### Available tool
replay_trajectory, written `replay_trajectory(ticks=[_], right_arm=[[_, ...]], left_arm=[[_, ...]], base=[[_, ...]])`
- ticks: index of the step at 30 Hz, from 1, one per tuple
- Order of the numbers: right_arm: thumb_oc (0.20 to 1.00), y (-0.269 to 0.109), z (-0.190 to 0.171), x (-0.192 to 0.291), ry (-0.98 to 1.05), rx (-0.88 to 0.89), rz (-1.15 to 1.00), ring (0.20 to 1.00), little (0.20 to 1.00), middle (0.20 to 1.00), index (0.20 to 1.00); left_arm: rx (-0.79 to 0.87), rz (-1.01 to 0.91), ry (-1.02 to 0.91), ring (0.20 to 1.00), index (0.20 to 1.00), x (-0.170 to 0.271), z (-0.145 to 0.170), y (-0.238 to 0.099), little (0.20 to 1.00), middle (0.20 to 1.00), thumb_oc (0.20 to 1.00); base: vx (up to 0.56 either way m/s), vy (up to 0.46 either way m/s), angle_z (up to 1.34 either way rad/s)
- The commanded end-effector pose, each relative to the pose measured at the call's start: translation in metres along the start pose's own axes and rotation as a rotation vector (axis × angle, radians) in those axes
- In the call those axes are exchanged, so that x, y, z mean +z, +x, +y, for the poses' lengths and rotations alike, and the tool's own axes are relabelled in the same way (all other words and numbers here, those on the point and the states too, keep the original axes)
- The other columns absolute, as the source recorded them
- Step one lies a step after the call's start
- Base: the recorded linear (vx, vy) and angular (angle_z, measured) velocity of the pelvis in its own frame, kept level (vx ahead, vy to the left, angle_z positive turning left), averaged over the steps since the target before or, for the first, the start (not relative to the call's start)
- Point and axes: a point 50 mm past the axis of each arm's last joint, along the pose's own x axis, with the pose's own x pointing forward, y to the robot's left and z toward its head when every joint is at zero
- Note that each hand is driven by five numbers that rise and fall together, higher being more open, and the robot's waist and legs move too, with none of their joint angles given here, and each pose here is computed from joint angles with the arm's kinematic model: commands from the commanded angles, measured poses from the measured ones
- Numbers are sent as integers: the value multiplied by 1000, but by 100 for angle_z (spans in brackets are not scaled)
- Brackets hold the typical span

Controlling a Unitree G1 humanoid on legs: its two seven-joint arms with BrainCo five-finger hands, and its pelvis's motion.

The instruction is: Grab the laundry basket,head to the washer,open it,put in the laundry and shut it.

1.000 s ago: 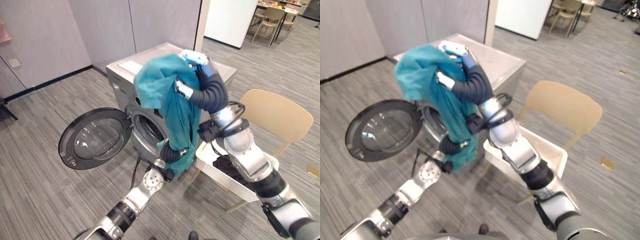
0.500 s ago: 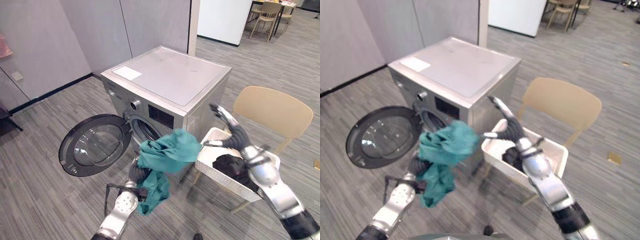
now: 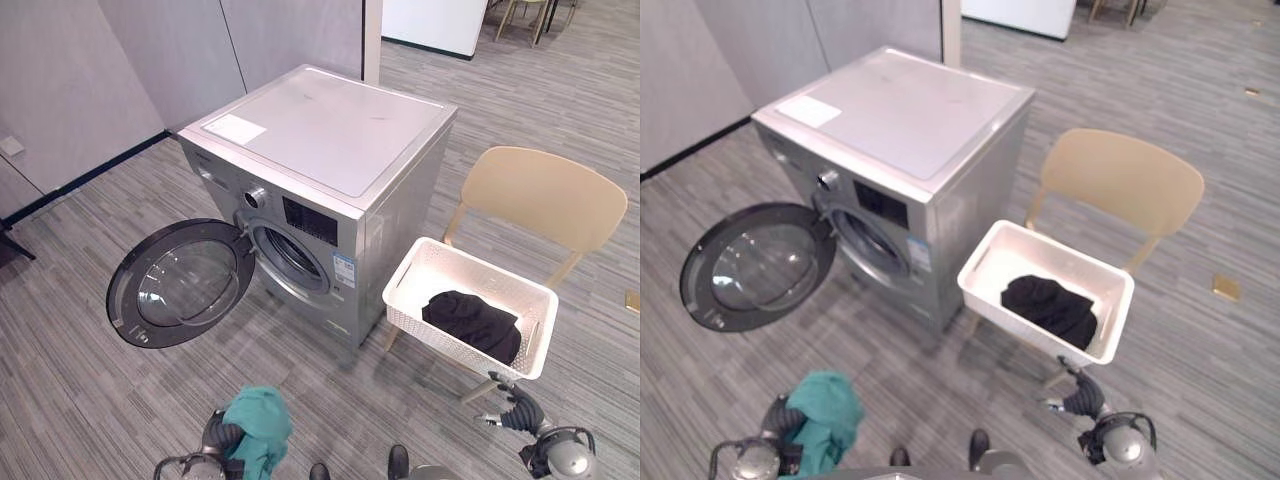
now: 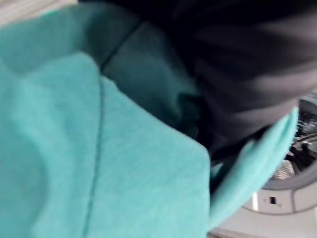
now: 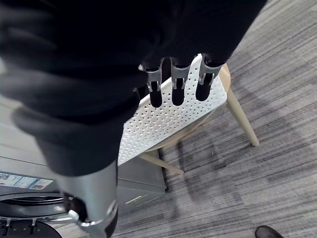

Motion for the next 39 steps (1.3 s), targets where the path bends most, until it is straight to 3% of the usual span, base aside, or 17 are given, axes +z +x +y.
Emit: replay_trajectory(ticks=[1,9,19,25,39], right_arm=[[1000,17,7,31,19,-3,-123,1000,1000,1000,1000],[1000,29,4,45,24,-70,-145,1000,1000,1000,1000],[1000,35,11,45,-19,-70,-114,1000,1000,1000,1000],[1000,43,21,77,-8,-39,-217,1000,1000,1000,1000],[1000,37,24,59,-62,3,-168,1000,1000,1000,1000]], left_arm=[[117,-98,-39,200,200,24,25,7,200,200,200],[171,-212,-102,200,200,60,32,16,200,200,200],[153,-239,-72,200,200,71,26,19,200,200,200],[174,-271,-11,200,200,83,38,20,200,200,200],[-29,-276,72,200,200,80,-7,19,200,200,200]], base=[[-29,-33,5],[-121,-13,59],[197,248,90],[229,245,32],[321,-34,50]])
